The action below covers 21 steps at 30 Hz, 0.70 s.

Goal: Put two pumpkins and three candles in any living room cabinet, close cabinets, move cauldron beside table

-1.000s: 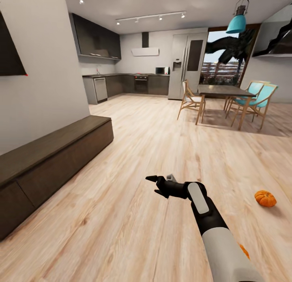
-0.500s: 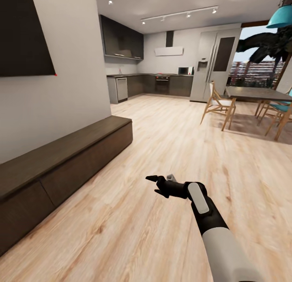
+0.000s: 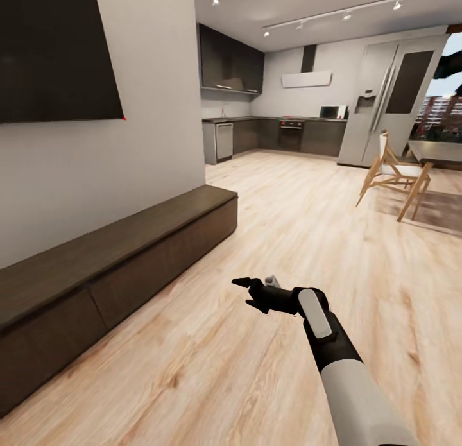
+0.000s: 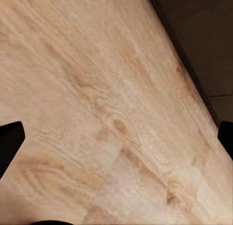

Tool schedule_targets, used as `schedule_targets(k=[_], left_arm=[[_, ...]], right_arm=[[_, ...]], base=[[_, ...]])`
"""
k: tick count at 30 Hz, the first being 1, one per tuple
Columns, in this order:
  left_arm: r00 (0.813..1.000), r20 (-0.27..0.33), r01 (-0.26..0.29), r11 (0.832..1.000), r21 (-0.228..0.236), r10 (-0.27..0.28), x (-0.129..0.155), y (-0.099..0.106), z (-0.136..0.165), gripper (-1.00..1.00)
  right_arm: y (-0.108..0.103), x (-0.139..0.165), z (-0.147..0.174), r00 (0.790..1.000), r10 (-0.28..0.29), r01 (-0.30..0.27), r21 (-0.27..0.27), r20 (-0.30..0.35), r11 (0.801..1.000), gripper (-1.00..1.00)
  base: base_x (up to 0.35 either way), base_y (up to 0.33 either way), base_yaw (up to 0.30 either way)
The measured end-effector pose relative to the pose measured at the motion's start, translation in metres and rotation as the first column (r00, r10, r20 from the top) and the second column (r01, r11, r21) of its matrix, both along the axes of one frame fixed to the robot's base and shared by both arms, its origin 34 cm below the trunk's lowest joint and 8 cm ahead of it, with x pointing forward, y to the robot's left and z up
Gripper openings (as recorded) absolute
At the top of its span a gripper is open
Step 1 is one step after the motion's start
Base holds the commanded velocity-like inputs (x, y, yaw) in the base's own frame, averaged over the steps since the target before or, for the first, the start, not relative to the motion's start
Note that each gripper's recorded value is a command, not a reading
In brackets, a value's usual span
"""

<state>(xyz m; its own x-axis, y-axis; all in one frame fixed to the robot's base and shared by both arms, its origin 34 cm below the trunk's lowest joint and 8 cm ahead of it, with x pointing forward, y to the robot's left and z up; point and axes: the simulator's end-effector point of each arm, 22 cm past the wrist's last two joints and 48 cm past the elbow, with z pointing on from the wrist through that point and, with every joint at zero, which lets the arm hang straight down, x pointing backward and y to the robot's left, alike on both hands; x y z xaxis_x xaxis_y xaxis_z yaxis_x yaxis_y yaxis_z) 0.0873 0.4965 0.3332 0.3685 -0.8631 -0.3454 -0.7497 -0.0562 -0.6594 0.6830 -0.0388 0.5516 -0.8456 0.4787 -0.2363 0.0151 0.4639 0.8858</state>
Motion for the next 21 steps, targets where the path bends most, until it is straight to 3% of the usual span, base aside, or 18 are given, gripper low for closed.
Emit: schedule_targets(k=[21], left_arm=[[1.000, -0.006, -0.007, 1.000, -0.008, 0.007, -0.003, -0.001, -0.003, 1.00]], right_arm=[[-0.011, 0.002, -0.002, 1.000, -0.014, 0.014, -0.011, 0.003, 1.000, 1.00]], base=[[0.325, -0.050, 0.294]])
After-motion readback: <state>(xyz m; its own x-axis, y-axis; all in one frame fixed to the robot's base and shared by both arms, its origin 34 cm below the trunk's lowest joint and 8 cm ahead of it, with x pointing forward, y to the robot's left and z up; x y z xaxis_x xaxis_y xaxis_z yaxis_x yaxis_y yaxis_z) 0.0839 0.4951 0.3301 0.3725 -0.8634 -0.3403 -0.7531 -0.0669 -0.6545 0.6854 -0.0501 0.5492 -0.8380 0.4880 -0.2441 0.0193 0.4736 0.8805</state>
